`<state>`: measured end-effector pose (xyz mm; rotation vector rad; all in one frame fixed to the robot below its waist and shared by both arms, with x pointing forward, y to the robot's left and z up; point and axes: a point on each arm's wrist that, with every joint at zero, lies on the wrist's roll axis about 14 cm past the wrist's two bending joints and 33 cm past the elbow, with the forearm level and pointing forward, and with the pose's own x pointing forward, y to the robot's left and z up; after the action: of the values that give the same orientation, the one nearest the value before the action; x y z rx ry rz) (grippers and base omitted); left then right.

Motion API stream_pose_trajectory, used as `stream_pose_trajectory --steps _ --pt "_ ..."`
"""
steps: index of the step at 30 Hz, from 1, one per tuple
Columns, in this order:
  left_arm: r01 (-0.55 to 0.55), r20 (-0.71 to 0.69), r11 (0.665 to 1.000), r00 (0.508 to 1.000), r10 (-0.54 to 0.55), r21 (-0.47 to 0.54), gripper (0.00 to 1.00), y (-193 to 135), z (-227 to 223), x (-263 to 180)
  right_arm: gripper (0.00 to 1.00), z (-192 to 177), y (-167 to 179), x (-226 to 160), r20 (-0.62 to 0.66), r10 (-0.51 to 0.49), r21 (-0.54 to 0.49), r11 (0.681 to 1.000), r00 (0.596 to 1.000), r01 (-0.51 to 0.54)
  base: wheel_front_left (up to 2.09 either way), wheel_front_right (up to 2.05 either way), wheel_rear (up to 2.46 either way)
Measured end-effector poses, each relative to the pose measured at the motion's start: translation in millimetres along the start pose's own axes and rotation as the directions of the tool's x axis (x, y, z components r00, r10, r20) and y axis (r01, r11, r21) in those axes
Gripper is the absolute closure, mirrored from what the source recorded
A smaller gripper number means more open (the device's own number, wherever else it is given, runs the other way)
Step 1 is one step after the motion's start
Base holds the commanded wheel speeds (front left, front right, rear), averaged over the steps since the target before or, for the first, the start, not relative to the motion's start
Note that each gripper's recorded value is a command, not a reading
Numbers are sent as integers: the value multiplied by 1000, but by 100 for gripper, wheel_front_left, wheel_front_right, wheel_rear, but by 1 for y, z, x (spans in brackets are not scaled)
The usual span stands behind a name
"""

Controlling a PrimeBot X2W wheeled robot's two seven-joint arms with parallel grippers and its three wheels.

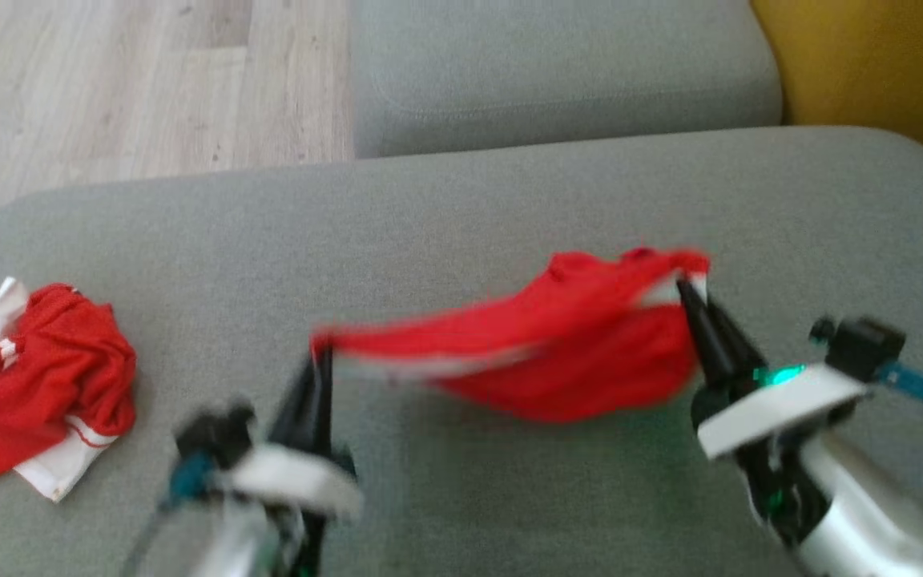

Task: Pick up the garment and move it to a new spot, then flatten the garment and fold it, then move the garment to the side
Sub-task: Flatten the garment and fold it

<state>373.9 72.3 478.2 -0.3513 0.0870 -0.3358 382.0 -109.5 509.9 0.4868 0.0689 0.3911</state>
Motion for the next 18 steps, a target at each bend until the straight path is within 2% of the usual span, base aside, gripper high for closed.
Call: stream_pose_trajectory --steps 2,3,5,8,11,15,18 --pt "47 92 998 995 -50 40 100 -7 41 16 100 27 16 7 67 57 -25 998 996 -56 0 0 0" --pt "47 92 998 995 -50 40 100 -7 41 16 100 27 16 7 67 57 -25 998 996 -56 0 0 0" --pt "84 171 992 980 -100 95 100 -14 87 30 100 60 32 14 137 123 -69 991 983 -114 0 0 0" --pt "130 254 973 951 -177 192 100 -28 150 39 100 112 53 19 244 206 -120 976 948 -181 0 0 0" --pt "168 294 956 926 -236 240 100 -44 194 40 100 152 71 21 310 273 -162 959 911 -232 0 0 0" --pt "180 270 949 930 -250 260 100 -51 216 46 100 171 78 30 291 298 -173 951 909 -257 0 0 0" --pt "116 197 963 966 -166 243 100 -30 205 61 100 156 61 49 184 254 -169 960 950 -224 0 0 0"
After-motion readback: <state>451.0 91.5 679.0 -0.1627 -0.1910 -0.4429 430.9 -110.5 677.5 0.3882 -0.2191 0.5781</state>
